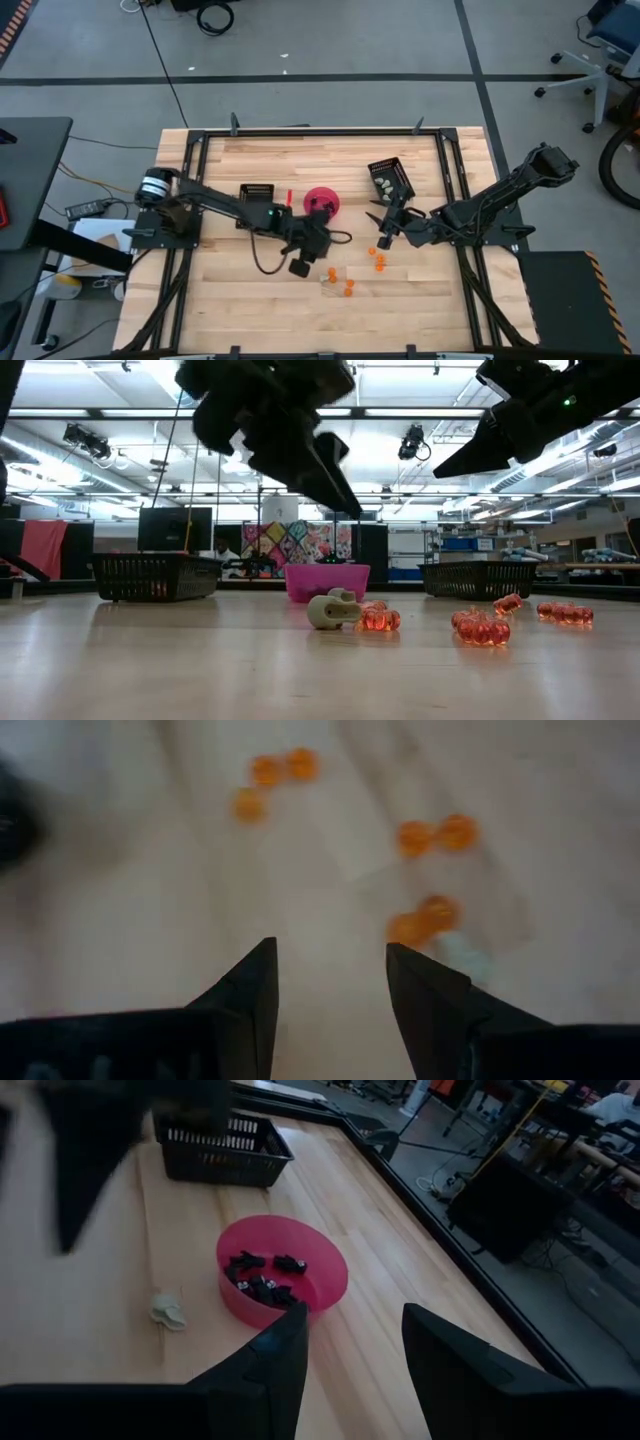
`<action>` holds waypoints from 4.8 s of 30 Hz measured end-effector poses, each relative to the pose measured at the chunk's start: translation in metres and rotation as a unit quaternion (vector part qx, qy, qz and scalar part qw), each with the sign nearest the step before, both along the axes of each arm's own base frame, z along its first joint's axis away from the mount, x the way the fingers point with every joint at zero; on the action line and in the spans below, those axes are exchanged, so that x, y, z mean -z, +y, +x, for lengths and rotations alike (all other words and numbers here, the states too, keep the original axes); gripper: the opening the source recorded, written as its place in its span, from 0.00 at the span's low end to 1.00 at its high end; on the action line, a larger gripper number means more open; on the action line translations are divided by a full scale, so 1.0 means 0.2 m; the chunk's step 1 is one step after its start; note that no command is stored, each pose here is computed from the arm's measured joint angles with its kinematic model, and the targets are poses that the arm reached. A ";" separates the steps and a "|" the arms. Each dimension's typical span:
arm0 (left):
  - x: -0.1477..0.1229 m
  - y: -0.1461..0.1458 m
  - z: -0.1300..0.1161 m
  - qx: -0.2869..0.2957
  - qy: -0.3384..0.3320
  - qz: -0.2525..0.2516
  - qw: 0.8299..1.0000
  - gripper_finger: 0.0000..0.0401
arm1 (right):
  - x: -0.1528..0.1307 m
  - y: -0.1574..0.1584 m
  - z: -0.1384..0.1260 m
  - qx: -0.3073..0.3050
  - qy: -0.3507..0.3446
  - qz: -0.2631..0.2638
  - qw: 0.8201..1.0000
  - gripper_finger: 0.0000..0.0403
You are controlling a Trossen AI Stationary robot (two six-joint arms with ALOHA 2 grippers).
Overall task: Sort Halloween decoration
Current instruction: Put the bottom white skull toy into the right black bin
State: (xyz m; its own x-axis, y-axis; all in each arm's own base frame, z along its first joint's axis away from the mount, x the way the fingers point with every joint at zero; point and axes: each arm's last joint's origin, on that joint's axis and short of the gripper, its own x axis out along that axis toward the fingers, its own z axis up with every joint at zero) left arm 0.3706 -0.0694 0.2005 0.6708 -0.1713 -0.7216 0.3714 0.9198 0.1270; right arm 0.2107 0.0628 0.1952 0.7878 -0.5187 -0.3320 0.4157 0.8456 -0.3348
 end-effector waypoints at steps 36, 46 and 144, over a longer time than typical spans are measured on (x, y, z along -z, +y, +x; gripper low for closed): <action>0.31 -0.44 -0.01 -0.155 -0.004 -0.019 0.988 0.52 | 0.07 -0.01 -0.03 -0.052 0.058 -0.027 0.997 0.41; 0.37 -0.50 -0.04 -0.203 -0.007 0.005 0.979 0.52 | 0.07 0.03 -0.04 -0.073 0.058 -0.032 0.995 0.41; 0.24 0.58 0.80 -0.297 -0.242 -0.005 0.924 0.16 | -0.22 0.07 -0.20 -0.042 -0.098 -0.048 0.993 0.41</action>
State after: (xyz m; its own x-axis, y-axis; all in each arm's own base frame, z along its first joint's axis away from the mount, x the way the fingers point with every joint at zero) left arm 0.5308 0.0467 0.1535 0.8920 0.3261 -0.3132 -0.2975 0.9449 0.1363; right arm 0.1712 0.0761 0.2389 0.8747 -0.4697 -0.1194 0.4098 0.8483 -0.3354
